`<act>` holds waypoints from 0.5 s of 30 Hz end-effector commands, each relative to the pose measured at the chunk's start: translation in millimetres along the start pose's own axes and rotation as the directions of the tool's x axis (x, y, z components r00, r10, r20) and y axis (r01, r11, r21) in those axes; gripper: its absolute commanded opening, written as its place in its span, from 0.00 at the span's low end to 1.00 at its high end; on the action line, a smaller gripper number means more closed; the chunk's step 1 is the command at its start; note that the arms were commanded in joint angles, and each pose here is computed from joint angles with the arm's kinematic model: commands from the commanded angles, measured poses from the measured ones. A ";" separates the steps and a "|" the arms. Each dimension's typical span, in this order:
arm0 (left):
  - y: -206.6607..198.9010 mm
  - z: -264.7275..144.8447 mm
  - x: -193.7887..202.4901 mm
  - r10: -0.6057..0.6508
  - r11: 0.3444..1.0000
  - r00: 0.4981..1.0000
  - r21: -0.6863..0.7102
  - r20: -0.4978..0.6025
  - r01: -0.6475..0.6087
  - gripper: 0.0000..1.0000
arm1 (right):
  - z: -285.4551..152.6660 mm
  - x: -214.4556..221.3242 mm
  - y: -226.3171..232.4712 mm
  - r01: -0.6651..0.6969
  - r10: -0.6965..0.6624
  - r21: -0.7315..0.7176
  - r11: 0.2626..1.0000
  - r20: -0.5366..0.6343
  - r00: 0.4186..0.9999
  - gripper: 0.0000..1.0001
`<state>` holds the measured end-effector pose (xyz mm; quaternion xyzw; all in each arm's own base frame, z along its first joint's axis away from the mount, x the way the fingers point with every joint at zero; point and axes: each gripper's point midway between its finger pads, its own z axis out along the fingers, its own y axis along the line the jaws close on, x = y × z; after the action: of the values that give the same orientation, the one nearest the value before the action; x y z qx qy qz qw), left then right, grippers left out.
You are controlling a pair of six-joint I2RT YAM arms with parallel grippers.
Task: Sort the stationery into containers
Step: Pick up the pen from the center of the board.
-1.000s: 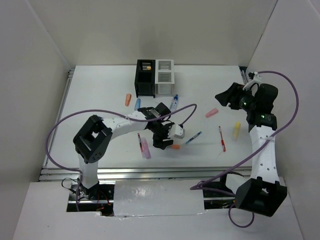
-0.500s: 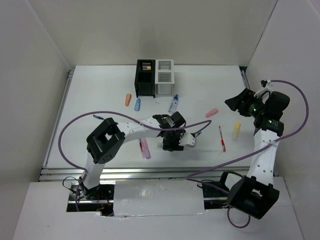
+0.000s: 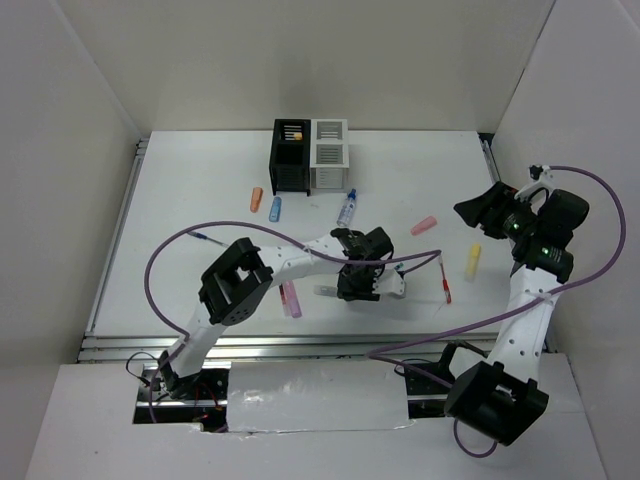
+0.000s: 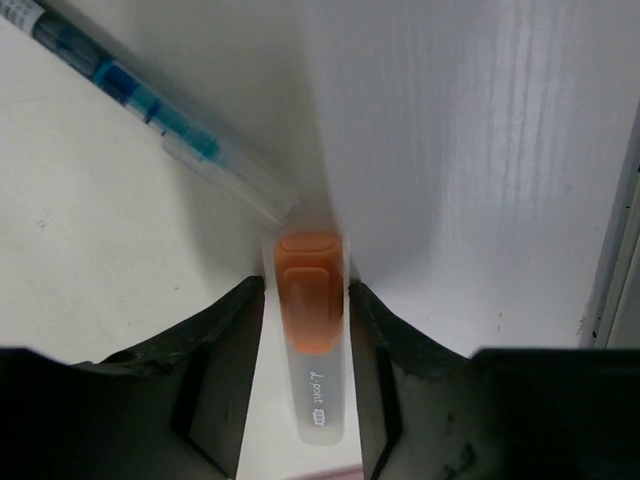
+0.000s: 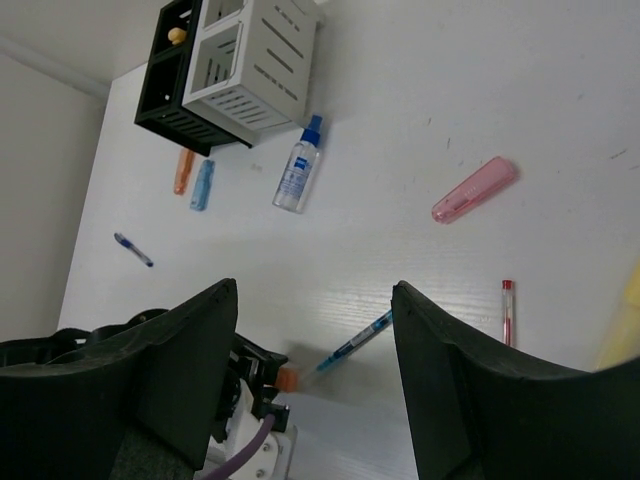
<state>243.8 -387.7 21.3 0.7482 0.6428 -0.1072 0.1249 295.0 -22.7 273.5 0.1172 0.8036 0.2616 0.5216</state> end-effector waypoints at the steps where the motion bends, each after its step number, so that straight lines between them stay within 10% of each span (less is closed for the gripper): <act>1: -13.4 11.3 23.5 -0.010 0.999 0.992 0.033 -0.129 0.014 0.51 | -7.0 -13.0 9.9 0.045 -0.044 -0.020 0.999 0.032 0.999 0.70; 15: 3.6 -33.3 31.8 -0.187 0.982 0.982 -0.027 -0.020 0.187 0.02 | -8.5 -19.1 22.0 0.026 -0.022 -0.066 0.997 0.060 0.998 0.70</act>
<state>241.4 -367.7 21.9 0.7287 0.6709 -0.0859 0.1069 294.4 -19.7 276.0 0.1178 0.8003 0.2734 0.5204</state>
